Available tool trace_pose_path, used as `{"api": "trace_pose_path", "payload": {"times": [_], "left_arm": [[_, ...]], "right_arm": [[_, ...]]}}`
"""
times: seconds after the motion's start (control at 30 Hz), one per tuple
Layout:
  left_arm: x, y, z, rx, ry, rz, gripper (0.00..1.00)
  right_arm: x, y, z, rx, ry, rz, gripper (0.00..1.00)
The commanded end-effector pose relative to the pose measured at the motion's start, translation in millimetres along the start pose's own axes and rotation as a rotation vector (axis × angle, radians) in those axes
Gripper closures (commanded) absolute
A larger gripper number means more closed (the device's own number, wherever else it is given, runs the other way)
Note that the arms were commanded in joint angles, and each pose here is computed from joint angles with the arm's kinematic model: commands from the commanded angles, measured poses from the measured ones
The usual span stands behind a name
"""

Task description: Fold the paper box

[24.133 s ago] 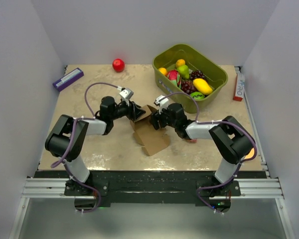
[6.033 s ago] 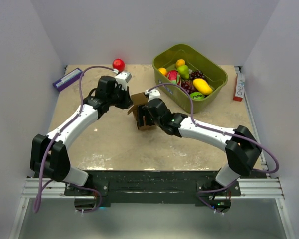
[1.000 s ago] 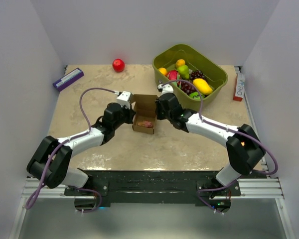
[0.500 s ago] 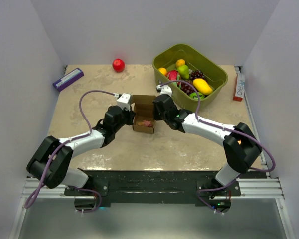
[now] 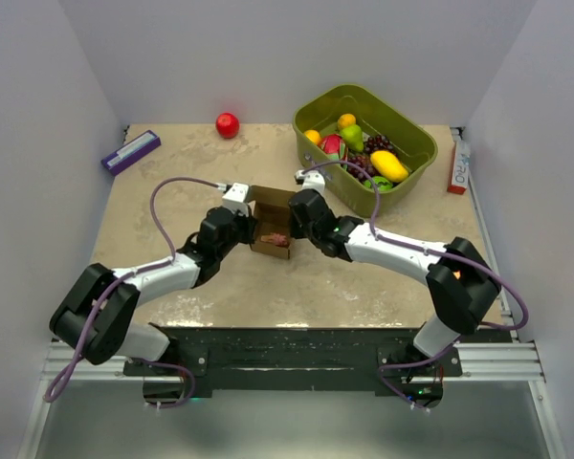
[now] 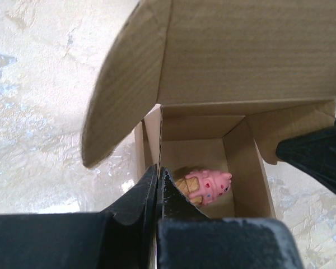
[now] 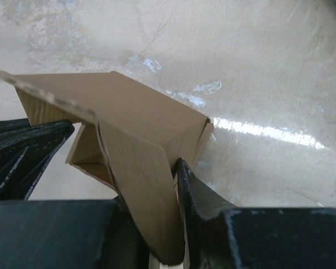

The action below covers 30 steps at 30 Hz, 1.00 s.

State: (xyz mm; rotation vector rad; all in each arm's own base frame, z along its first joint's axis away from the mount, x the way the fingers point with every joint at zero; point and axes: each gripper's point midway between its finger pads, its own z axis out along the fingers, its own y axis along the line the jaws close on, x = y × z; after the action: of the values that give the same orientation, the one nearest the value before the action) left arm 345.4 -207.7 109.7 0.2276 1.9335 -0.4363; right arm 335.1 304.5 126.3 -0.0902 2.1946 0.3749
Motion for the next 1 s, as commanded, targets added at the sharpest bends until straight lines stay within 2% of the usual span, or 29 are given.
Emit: {"api": "trace_pose_path", "payload": {"times": [0.0, 0.2, 0.3, 0.37, 0.53, 0.97], "left_arm": [[18.7, -2.1, -8.2, 0.005, 0.047, -0.005, 1.00], [25.0, 4.7, -11.2, -0.026, 0.056, -0.001, 1.00], [24.5, 9.1, -12.9, -0.050, 0.049, 0.003, 1.00], [25.0, 12.0, -14.3, -0.062, 0.049, 0.012, 1.00], [29.5, 11.8, -17.9, -0.054, 0.053, 0.015, 1.00], [43.5, 10.1, -20.4, -0.035, 0.064, 0.011, 1.00]], "right_arm": [[12.7, 9.6, -3.1, -0.004, 0.000, 0.009, 0.82], [23.0, 7.9, -4.9, 0.013, 0.014, 0.007, 0.76], [21.6, 9.0, -7.9, 0.012, -0.002, 0.007, 0.76], [18.3, 10.3, -10.0, 0.006, -0.011, 0.013, 0.78], [6.7, 15.3, -12.5, 0.004, -0.029, 0.030, 0.91], [-0.9, 37.3, -2.2, -0.042, -0.012, 0.079, 0.96]]}}
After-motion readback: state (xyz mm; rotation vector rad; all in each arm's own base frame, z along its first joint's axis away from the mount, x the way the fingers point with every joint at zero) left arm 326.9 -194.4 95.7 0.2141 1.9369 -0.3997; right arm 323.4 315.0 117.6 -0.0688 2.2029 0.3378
